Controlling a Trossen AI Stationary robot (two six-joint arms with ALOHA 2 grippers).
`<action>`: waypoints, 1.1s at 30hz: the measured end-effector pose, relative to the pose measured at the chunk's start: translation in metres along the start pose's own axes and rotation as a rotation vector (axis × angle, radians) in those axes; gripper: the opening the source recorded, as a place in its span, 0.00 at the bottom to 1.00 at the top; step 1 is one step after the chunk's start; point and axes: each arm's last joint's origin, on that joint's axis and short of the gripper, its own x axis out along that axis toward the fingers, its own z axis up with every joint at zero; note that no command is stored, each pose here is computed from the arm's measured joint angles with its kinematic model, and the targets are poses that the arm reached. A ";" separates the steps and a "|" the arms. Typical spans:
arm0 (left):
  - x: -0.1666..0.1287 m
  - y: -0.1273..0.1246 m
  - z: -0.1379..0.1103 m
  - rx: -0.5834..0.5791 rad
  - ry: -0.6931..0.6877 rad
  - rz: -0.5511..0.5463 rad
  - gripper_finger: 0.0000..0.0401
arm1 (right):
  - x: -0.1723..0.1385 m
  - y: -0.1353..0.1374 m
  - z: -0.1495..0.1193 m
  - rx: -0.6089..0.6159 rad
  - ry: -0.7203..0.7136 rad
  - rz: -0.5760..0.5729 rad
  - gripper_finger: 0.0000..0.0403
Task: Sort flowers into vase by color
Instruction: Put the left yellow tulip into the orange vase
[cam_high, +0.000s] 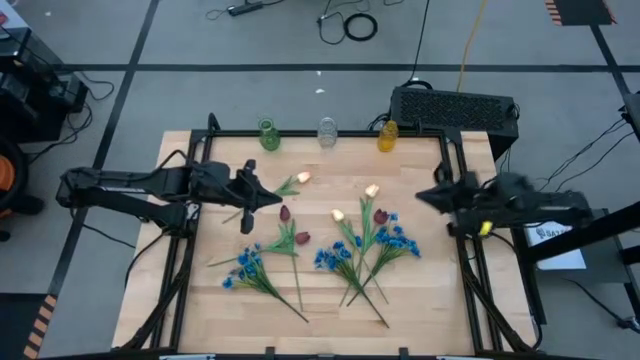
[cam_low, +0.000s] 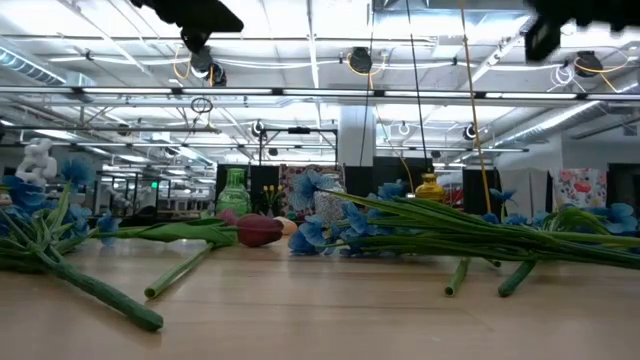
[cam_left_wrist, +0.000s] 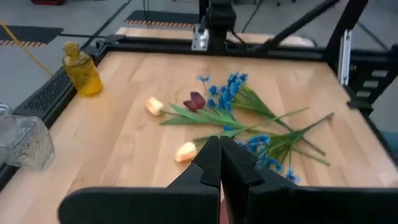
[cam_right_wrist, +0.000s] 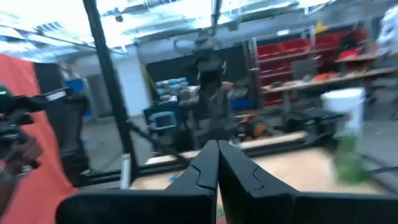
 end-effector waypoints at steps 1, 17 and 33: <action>0.000 0.000 0.001 -0.003 -0.008 0.008 0.00 | 0.001 0.003 0.019 -0.019 0.006 -0.026 0.00; -0.001 -0.002 -0.001 -0.019 0.000 0.088 0.00 | 0.086 0.011 0.054 -0.086 0.485 -0.195 0.00; 0.008 0.002 -0.044 -0.100 0.206 0.182 0.00 | 0.119 -0.010 -0.049 0.023 0.656 -0.269 0.00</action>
